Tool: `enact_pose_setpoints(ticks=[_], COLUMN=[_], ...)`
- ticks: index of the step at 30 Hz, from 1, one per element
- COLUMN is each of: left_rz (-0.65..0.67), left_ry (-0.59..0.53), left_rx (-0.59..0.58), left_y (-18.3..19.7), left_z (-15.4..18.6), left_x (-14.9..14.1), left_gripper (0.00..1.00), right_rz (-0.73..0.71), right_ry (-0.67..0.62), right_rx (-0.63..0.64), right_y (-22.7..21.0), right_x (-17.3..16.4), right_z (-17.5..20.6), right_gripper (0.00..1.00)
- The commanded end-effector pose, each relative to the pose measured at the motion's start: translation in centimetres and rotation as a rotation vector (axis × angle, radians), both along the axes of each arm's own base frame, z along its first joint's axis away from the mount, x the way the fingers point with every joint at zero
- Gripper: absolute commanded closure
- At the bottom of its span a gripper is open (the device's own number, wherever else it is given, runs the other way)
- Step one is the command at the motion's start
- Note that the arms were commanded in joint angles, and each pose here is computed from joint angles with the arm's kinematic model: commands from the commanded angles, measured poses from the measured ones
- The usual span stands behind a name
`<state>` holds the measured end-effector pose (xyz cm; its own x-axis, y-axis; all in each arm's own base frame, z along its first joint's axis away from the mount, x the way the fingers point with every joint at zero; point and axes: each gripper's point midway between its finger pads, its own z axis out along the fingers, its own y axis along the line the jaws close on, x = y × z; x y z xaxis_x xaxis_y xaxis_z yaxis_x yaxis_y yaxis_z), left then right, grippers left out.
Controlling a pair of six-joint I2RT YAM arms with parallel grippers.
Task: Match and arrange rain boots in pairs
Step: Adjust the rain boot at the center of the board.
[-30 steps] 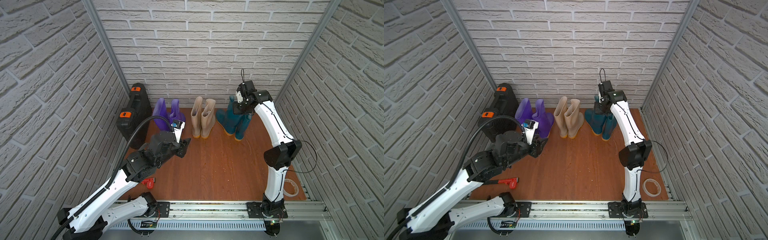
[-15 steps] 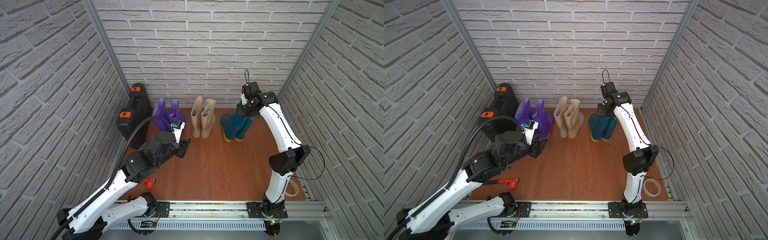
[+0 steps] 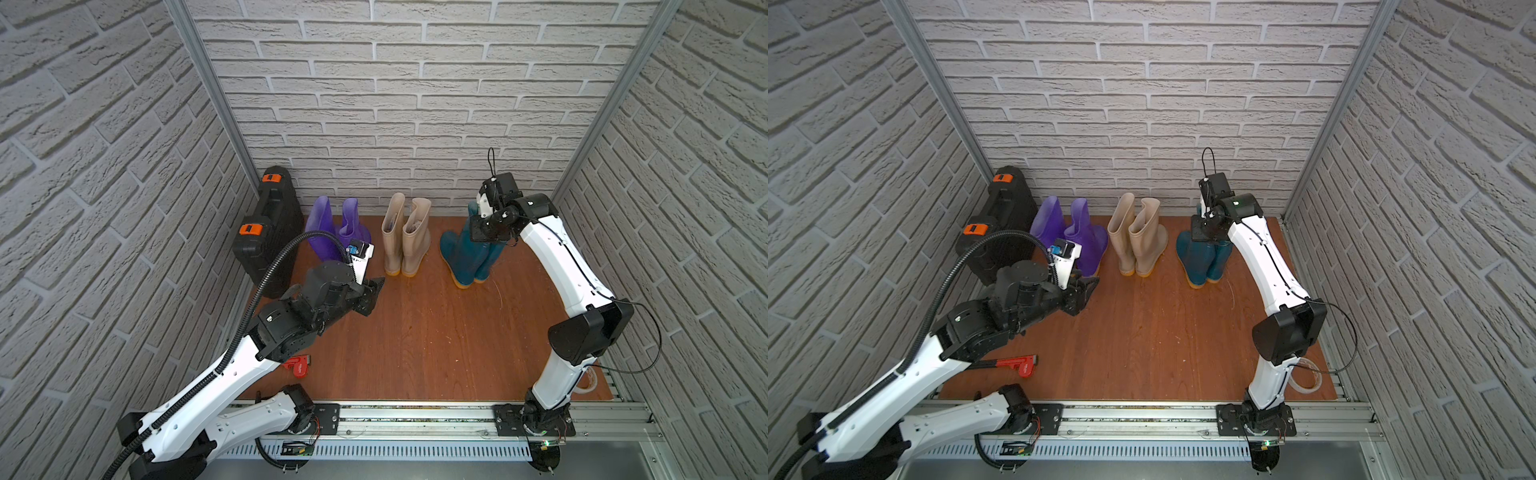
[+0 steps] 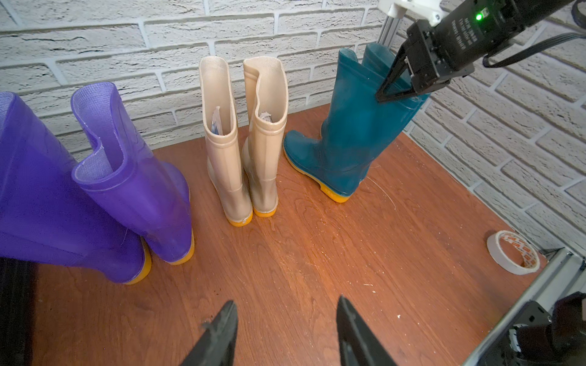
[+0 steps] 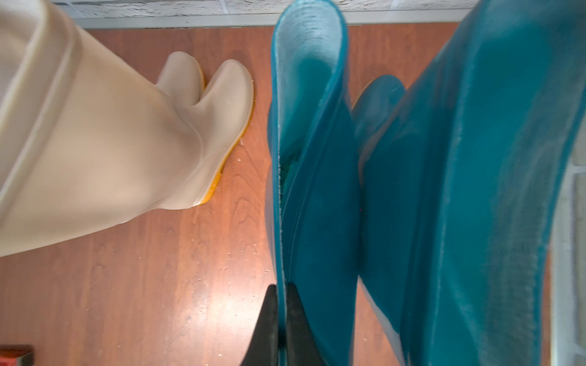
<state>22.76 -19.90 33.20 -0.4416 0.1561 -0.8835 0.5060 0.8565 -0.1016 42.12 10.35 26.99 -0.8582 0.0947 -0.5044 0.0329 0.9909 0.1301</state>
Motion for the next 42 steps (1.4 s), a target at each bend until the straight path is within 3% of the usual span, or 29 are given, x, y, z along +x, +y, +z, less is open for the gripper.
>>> enact_pose_setpoints(ticks=[1,11,19,31,42], left_rz=[-0.005,0.001,-0.002,-0.001,0.007], left_ry=[-0.025,-0.024,-0.030,-0.036,-0.033], left_rx=[-0.034,-0.040,-0.031,-0.036,-0.026], left_y=[-0.4,-0.1,-0.4,-0.5,-0.4], left_z=[0.9,0.8,0.9,1.2,1.2], left_x=[0.3,0.2,0.5,0.6,0.7], left_gripper=[0.49,0.49,0.47,0.45,0.45], right_rz=[0.033,0.044,0.072,0.067,-0.005], right_ry=[-0.134,-0.115,-0.136,-0.224,-0.223], right_rx=[0.134,0.122,0.112,0.060,-0.081], right_y=[2.7,3.4,3.4,1.7,-2.2], right_x=[1.3,1.9,1.1,-0.8,0.0], right_z=[3.3,2.5,3.7,7.8,8.3], right_gripper=[0.94,0.93,0.65,0.56,0.48])
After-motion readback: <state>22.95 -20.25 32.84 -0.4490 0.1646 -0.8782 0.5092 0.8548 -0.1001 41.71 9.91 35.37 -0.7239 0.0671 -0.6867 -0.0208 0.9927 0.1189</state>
